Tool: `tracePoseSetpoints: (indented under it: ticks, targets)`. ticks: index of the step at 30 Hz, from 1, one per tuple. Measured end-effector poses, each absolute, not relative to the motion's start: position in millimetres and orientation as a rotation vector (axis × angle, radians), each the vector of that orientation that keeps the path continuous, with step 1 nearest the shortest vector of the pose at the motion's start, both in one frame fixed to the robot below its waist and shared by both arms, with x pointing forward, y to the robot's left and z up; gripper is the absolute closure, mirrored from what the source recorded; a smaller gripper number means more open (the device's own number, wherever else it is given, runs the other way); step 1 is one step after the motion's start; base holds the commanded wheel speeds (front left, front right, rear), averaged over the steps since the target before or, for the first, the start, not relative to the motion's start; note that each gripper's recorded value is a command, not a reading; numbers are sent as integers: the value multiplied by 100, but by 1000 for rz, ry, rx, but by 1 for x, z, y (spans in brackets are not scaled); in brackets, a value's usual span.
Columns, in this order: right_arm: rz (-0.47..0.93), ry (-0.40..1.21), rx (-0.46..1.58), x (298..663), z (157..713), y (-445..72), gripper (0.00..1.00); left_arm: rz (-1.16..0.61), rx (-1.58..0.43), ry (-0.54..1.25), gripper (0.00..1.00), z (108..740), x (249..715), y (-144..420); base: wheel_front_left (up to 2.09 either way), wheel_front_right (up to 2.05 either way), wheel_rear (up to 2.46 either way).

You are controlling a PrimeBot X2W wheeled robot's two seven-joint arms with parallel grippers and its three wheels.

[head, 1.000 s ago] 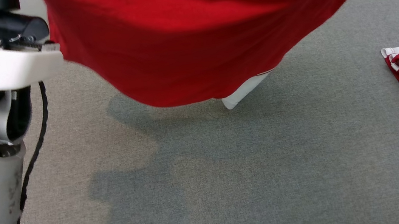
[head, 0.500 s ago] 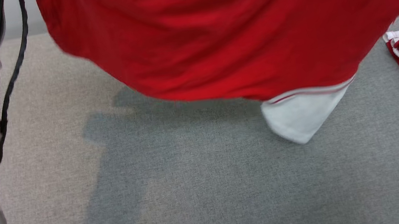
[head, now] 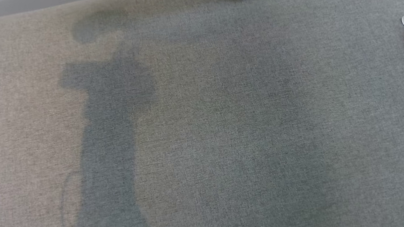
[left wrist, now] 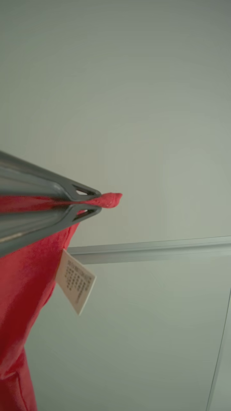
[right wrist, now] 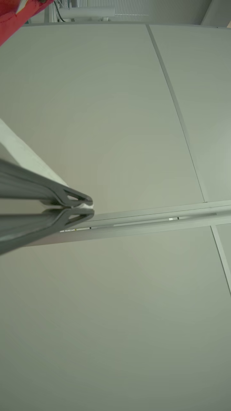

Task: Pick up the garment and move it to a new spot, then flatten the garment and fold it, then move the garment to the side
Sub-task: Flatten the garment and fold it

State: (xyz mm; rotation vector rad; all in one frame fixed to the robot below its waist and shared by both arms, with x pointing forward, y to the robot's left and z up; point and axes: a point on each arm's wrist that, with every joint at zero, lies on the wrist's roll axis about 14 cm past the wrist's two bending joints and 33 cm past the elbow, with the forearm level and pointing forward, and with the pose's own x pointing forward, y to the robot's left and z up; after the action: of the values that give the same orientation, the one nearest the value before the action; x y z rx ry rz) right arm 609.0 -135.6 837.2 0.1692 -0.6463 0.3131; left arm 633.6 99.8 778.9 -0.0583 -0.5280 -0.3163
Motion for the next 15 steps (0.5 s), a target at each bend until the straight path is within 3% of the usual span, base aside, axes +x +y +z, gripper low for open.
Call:
tracePoseSetpoints:
  ticks: [8,15]
  targets:
    - [252,-230,275,644,653,-133,100,-216,-233,-83,100,592,658,113,0,0,0]
    - [195,112,388,611,487,-131,100,-119,-414,198,100,459,625,115,0,0,0]
